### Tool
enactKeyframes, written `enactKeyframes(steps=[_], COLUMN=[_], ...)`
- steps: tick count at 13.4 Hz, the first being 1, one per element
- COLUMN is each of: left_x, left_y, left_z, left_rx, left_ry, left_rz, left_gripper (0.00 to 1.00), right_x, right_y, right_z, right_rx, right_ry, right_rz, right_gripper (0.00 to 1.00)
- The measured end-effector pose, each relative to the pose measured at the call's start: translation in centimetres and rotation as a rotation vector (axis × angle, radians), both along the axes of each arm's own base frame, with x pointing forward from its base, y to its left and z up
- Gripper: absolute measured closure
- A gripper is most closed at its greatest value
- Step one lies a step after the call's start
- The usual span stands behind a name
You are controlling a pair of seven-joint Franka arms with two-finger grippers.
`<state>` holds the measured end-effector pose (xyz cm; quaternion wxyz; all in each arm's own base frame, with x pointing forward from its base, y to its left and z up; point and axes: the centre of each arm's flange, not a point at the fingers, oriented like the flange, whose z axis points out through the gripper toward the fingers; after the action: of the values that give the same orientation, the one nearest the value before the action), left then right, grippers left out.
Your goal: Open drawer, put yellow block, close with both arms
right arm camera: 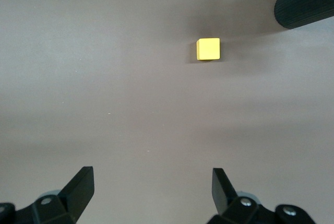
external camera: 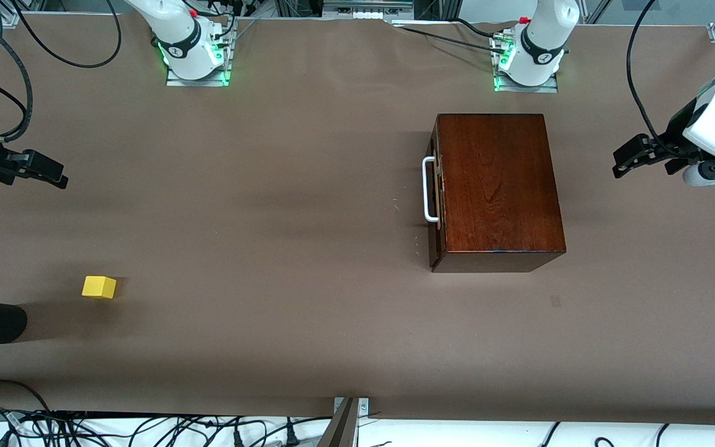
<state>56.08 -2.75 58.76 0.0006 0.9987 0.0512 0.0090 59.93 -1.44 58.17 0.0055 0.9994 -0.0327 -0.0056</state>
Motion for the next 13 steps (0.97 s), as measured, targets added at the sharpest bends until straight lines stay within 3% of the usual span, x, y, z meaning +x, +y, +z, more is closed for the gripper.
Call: enactKeyframes(steps=[13], left_x=[0.26], left_y=[-0.74], left_z=[-0.19], left_rx=[0.0], left_ry=[-0.009], left_rz=[-0.013], left_gripper=[0.0], right_x=[0.01], right_y=[0.2], right_z=[0.01], right_rx=[0.0], right_ry=[0.0], right_rz=[0.003], right_gripper=[0.0])
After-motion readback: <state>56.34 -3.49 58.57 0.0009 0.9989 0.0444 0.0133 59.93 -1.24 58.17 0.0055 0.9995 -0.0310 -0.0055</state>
